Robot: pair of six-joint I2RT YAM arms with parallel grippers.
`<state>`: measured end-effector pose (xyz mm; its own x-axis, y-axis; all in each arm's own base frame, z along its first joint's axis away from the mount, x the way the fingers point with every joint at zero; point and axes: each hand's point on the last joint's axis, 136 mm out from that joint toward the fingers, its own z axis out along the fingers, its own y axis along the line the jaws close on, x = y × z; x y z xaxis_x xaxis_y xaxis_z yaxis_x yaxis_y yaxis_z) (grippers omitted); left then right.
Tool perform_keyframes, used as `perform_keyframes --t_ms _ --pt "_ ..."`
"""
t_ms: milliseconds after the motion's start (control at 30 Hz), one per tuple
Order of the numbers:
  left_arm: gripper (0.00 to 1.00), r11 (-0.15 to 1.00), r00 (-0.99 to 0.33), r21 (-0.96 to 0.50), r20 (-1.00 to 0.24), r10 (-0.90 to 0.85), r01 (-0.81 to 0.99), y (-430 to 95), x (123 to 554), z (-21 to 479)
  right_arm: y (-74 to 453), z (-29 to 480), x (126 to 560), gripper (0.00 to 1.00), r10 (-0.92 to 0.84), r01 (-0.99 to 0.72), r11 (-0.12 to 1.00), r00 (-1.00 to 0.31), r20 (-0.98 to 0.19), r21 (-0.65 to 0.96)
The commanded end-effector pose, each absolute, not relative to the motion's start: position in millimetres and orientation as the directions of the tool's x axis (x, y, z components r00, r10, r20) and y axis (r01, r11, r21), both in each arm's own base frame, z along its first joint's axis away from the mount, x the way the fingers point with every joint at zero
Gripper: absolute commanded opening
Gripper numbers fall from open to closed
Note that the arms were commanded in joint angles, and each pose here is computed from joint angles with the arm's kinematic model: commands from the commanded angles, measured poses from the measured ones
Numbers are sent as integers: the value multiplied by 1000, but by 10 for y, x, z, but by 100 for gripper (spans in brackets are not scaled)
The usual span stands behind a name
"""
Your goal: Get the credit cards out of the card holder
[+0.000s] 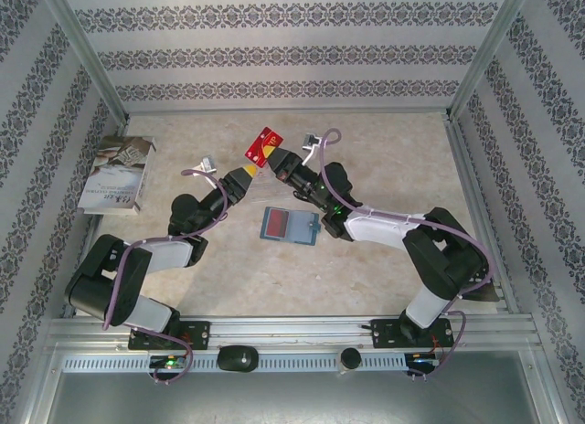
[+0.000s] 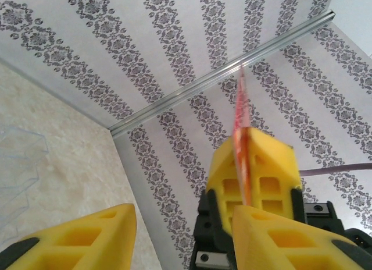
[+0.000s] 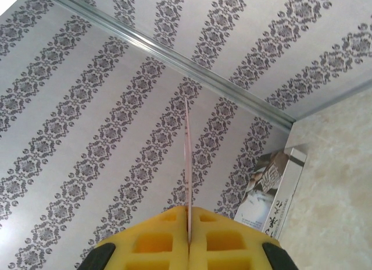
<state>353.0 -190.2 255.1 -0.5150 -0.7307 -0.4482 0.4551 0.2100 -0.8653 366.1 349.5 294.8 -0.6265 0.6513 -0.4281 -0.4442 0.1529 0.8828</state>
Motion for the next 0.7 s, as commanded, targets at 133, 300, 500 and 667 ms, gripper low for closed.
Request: perform_keyframes --t_ms 133,300,500,667 --pt "47 191 -413 -789 -491 -767 584 -1818 3435 3039 3514 3131 3591 0 677 -465 80 -624 -390 882" --pt "45 185 -421 -795 -484 -767 578 -1843 3492 3033 3620 3124 3529 0 657 -459 52 -654 -376 887" --pt "33 179 -407 -779 -491 -771 601 -1841 3484 3148 3712 3021 3474 0 630 -438 47 -684 -367 898" --pt "13 179 -407 -780 -490 -771 600 -1827 3463 3145 3749 2927 3463 0 605 -412 29 -718 -344 911"
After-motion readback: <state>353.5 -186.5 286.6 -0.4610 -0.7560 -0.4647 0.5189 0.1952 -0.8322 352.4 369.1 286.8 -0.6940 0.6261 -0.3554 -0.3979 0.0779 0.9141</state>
